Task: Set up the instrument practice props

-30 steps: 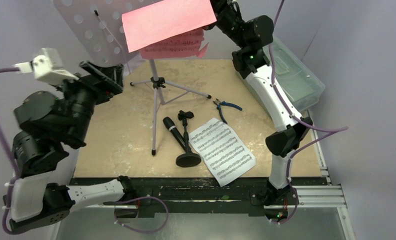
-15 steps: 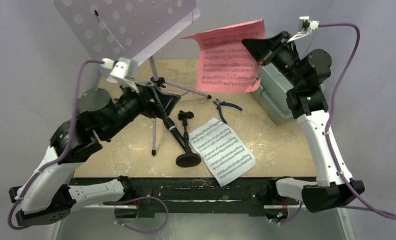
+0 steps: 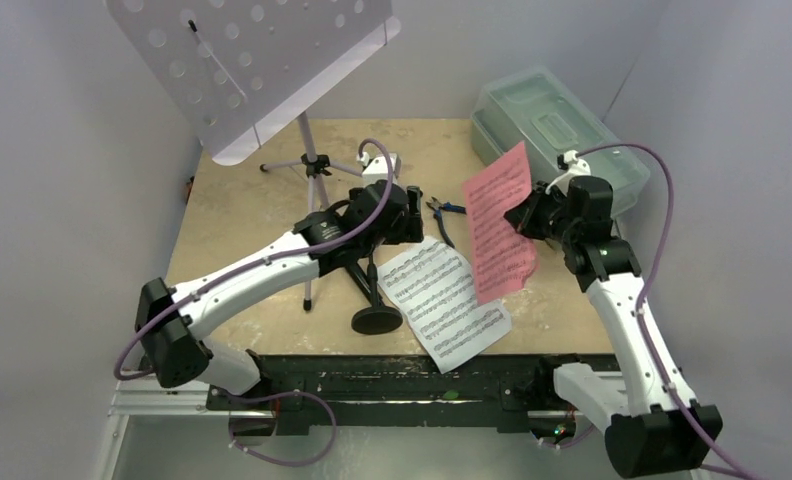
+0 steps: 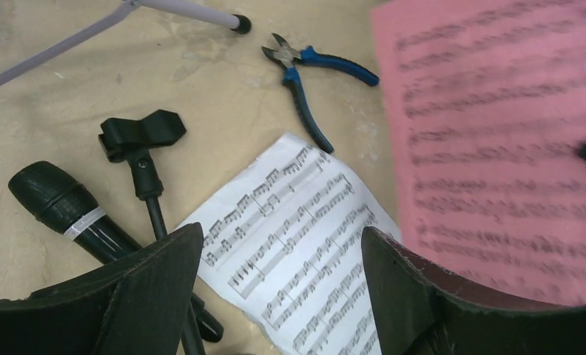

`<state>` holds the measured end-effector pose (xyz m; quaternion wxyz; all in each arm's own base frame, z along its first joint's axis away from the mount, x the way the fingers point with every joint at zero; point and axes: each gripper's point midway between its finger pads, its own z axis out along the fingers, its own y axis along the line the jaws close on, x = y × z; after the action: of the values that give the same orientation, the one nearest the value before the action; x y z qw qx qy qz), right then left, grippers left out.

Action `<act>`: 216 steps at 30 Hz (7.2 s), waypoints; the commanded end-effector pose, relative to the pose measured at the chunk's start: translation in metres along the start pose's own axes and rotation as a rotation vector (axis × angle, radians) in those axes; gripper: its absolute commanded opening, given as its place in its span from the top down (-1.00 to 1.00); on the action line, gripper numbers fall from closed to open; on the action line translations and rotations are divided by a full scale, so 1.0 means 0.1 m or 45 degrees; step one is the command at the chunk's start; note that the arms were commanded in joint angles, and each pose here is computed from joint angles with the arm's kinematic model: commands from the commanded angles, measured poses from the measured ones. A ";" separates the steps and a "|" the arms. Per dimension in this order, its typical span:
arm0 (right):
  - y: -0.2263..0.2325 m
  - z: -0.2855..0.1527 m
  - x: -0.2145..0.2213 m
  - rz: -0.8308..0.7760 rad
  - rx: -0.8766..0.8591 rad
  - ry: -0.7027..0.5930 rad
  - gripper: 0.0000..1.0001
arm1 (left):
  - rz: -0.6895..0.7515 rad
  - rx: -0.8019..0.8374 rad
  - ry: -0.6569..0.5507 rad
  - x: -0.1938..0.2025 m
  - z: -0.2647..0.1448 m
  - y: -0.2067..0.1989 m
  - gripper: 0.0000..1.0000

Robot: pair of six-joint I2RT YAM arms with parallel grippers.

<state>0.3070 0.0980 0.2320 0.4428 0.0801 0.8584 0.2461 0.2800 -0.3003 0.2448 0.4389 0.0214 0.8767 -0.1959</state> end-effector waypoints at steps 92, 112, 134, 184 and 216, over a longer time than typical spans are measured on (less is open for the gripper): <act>1.28 -2.06 -0.92 -0.410 -0.508 -0.753 1.00 | 0.003 -0.064 -0.094 -0.04 0.78 0.50 -0.38; 2.80 -3.24 -2.04 -0.532 -1.374 -1.136 1.00 | 0.600 1.001 -0.455 -1.37 -2.49 -0.61 -0.50; 3.96 -2.14 -2.66 -0.257 -1.678 -1.060 1.00 | 0.049 -0.235 -0.883 -2.54 -2.75 0.91 -0.55; 4.69 -1.15 -2.14 -0.359 -1.543 -1.055 1.00 | 0.126 -0.697 -1.122 -2.60 -2.34 1.30 0.90; 4.57 -1.21 -2.24 -0.282 -1.437 -1.139 1.00 | 0.062 -0.596 -1.123 -2.60 -2.38 1.24 -0.06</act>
<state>0.3405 0.3964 0.6384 0.7260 -0.1495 0.3986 0.5401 0.2917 -0.0815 0.5332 0.7840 -0.0986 0.6126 0.0190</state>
